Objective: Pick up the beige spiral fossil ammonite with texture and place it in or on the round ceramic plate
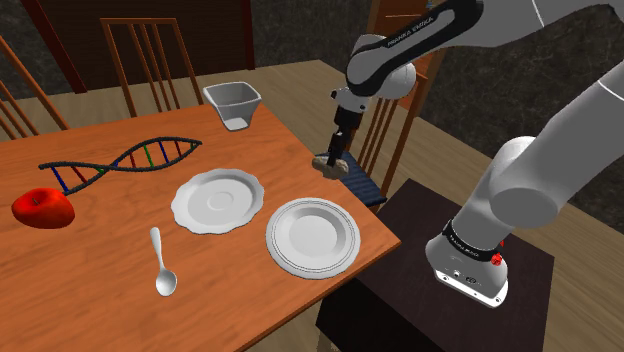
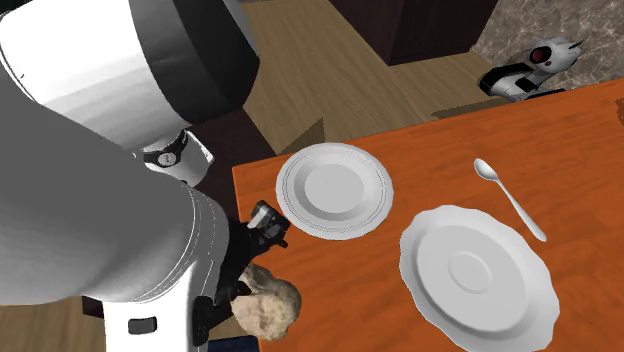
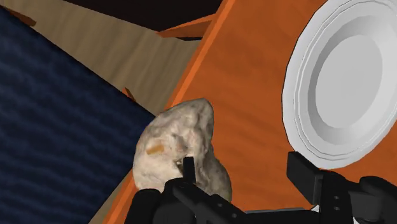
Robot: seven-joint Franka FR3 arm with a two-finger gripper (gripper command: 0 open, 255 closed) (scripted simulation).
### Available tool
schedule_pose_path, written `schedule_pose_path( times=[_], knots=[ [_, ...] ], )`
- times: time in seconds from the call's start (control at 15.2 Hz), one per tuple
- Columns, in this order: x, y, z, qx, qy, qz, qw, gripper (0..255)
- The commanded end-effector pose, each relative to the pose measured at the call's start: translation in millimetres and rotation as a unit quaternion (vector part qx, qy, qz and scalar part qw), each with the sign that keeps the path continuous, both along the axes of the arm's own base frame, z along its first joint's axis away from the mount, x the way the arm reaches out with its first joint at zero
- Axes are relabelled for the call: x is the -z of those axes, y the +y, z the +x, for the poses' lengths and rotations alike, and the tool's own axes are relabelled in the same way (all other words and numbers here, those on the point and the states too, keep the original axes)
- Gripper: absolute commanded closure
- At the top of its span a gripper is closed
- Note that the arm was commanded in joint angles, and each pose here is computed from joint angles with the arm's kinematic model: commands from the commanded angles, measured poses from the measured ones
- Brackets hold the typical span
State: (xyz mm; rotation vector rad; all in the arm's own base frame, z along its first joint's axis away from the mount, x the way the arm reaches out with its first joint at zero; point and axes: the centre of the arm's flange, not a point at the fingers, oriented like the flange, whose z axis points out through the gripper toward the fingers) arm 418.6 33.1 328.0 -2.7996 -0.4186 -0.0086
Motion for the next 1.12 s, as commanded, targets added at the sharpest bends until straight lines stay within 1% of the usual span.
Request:
schedule_pose_path(
  times=[0.0,0.07,0.59,1.06],
  knots=[
    [0.7,7.8,-48.3,0.068,-0.074,-0.047,0.9938,0],
    [3.7,14.6,-69.7,0.096,-0.105,-0.069,0.9874,0],
    [42.3,20.7,-61.3,0.096,-0.105,-0.069,0.9874,0],
    [42.3,20.7,-61.3,0.096,-0.105,-0.069,0.9874,0]
  ],
)
